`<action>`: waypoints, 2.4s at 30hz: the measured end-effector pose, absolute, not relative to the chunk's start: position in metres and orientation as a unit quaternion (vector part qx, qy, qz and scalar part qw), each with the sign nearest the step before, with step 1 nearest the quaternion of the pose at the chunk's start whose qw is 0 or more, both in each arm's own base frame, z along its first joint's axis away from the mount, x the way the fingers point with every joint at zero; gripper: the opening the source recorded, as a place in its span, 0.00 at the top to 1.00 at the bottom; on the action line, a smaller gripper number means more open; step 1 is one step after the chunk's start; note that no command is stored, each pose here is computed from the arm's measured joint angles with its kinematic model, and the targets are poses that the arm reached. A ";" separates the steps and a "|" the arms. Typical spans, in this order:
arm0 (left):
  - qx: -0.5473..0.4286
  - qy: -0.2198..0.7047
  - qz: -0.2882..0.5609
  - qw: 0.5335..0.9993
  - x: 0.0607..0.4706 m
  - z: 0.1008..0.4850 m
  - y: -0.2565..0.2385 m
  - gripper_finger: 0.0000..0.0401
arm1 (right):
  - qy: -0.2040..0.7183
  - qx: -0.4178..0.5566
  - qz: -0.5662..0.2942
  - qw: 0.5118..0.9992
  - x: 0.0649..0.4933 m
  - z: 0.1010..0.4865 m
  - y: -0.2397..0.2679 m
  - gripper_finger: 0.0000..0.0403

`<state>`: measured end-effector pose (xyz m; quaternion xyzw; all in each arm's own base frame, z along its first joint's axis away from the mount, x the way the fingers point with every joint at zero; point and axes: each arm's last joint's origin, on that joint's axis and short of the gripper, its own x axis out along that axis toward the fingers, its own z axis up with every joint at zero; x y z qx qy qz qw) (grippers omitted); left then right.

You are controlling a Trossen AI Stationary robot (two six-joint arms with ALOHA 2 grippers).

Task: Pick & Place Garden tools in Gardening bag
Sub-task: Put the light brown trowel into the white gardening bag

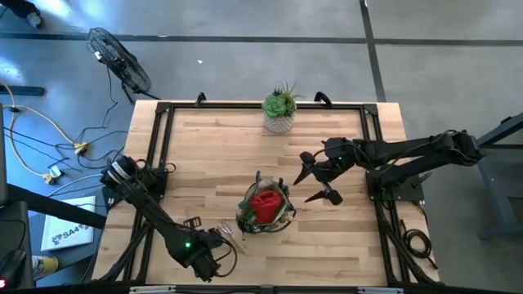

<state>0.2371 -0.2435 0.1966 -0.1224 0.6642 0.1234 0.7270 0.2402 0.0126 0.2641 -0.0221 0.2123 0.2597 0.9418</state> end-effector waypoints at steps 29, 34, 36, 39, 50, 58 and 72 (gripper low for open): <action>0.023 0.696 0.095 0.711 0.245 0.148 -0.250 0.78 | 0.208 -0.023 0.282 0.936 0.244 0.262 0.027 0.25; -0.001 0.697 0.110 0.709 0.245 0.148 -0.250 0.84 | 0.209 -0.020 0.281 0.936 0.244 0.262 0.027 0.25; -0.016 0.689 0.130 0.713 0.245 0.148 -0.250 0.84 | 0.209 -0.019 0.281 0.937 0.244 0.262 0.027 0.25; -0.034 0.679 0.153 0.717 0.246 0.151 -0.250 0.84 | 0.203 -0.020 0.287 0.936 0.244 0.264 0.029 0.25; -0.083 0.624 0.225 0.743 0.260 0.244 -0.266 0.84 | 0.184 -0.037 0.313 0.931 0.228 0.276 0.043 0.25; -0.048 0.273 0.173 0.945 0.282 0.343 -0.296 0.84 | 0.196 -0.048 0.289 0.936 0.215 0.281 0.044 0.25; 0.072 0.177 0.272 0.943 0.355 0.309 -0.283 0.84 | 0.196 -0.063 0.330 0.921 0.210 0.281 0.062 0.25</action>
